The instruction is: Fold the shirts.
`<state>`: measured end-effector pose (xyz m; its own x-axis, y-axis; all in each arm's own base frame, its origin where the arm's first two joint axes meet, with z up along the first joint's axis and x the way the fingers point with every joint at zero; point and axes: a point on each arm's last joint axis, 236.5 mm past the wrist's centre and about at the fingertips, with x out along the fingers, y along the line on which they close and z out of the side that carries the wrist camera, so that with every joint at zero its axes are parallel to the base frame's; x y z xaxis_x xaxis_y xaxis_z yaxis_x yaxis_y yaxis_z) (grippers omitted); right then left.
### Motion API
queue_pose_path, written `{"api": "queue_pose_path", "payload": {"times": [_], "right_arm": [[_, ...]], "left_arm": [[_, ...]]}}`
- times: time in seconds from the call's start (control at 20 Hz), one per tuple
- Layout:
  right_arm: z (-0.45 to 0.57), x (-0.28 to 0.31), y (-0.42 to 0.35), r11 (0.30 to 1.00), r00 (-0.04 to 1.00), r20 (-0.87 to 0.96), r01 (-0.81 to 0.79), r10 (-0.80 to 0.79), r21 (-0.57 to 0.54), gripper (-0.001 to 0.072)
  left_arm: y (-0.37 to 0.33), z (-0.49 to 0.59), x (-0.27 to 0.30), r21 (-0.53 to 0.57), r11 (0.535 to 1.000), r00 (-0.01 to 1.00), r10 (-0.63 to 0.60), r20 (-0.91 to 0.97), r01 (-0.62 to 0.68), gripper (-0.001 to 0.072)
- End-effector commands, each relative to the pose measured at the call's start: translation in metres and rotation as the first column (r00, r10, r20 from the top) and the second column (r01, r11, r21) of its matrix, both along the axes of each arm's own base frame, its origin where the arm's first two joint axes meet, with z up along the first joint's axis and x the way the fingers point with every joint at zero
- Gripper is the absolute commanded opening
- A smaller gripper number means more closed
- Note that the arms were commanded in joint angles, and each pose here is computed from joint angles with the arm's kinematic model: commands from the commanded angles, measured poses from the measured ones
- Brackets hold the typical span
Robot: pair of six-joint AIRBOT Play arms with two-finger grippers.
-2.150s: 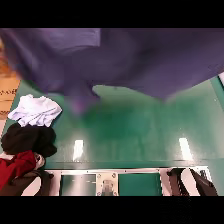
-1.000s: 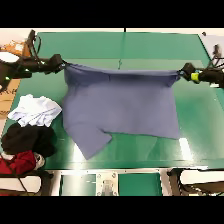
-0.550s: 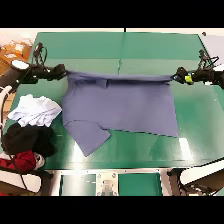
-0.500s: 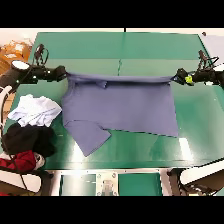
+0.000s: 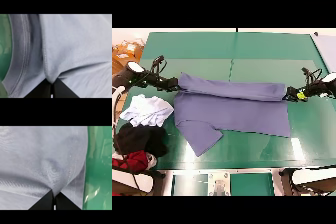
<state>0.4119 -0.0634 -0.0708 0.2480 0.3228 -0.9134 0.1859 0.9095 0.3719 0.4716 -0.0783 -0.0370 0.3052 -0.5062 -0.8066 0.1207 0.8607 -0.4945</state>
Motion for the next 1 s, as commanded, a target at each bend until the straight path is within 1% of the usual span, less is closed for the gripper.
{"api": "queue_pose_path", "payload": {"times": [0.0,0.05,0.1,0.15,0.2,0.25,0.3,0.35,0.4,0.45,0.5,0.65,0.75,0.85,0.9,0.95], "right_arm": [[-0.007,-0.001,-0.004,1.0,1.0,0.011,0.017,-0.017,-0.023,0.0014],[-0.006,0.0,-0.004,1.0,1.0,0.014,0.017,-0.017,-0.024,0.0017],[-0.003,0.001,-0.004,1.0,1.0,0.015,0.015,-0.014,-0.023,0.0153],[0.001,0.0,-0.003,1.0,1.0,0.006,0.003,-0.002,-0.018,0.0388],[0.008,-0.004,-0.004,1.0,1.0,-0.014,-0.005,0.005,-0.01,0.0474],[0.018,-0.009,-0.008,1.0,0.999,-0.048,0.009,-0.009,-0.002,0.0472],[0.029,-0.016,-0.012,1.0,0.997,-0.079,0.024,-0.024,0.002,0.0461],[0.04,-0.023,-0.016,0.999,0.994,-0.107,0.036,-0.035,0.007,0.0252],[0.05,-0.031,-0.018,0.999,0.992,-0.117,0.043,-0.041,0.015,0.0021],[0.057,-0.038,-0.018,0.997,0.99,-0.122,0.069,-0.067,0.015,0.0015],[0.063,-0.047,-0.015,0.996,0.989,-0.12,0.089,-0.087,0.014,0.0015],[0.064,-0.092,0.004,0.991,0.98,-0.15,0.134,-0.129,0.024,0.0014],[0.058,-0.129,0.009,0.968,0.956,-0.165,0.251,-0.243,0.027,0.0013],[0.045,-0.171,0.019,0.933,0.917,-0.199,0.359,-0.346,0.033,0.0016],[0.034,-0.194,0.028,0.921,0.9,-0.227,0.389,-0.371,0.037,0.0067],[0.022,-0.21,0.039,0.911,0.887,-0.253,0.41,-0.386,0.047,0.0246]], "left_arm": [[-0.007,-0.001,-0.002,-0.011,1.0,1.0,-0.006,-0.011,0.006,0.0023],[-0.014,-0.001,-0.003,-0.01,1.0,1.0,-0.021,-0.01,0.021,0.0024],[-0.02,-0.001,-0.005,-0.01,0.999,0.999,-0.037,-0.014,0.037,0.0032],[-0.026,-0.001,-0.011,-0.02,0.999,0.998,-0.051,-0.035,0.05,0.0366],[-0.029,0.0,-0.02,-0.04,0.998,0.995,-0.05,-0.084,0.047,0.0637],[-0.028,0.004,-0.03,-0.053,0.997,0.989,-0.062,-0.133,0.055,0.0639],[-0.023,0.011,-0.04,-0.061,0.996,0.98,-0.082,-0.18,0.072,0.0639],[-0.014,0.02,-0.052,-0.066,0.995,0.967,-0.093,-0.238,0.08,0.0635],[-0.007,0.029,-0.062,-0.075,0.994,0.952,-0.092,-0.292,0.073,0.0438],[-0.002,0.038,-0.071,-0.088,0.992,0.94,-0.11,-0.322,0.086,0.0171],[0.001,0.046,-0.078,-0.091,0.992,0.938,-0.117,-0.327,0.092,0.0025],[0.003,0.064,-0.094,-0.036,0.998,0.96,-0.067,-0.272,0.06,0.0021],[0.001,0.068,-0.122,-0.012,1.0,0.972,-0.024,-0.235,0.021,0.0021],[0.002,0.059,-0.157,0.017,0.998,0.974,0.067,-0.215,-0.065,0.0022],[0.003,0.049,-0.175,0.026,0.994,0.97,0.11,-0.216,-0.107,0.0024],[0.002,0.037,-0.195,0.029,0.99,0.962,0.143,-0.233,-0.14,0.0057]]}}
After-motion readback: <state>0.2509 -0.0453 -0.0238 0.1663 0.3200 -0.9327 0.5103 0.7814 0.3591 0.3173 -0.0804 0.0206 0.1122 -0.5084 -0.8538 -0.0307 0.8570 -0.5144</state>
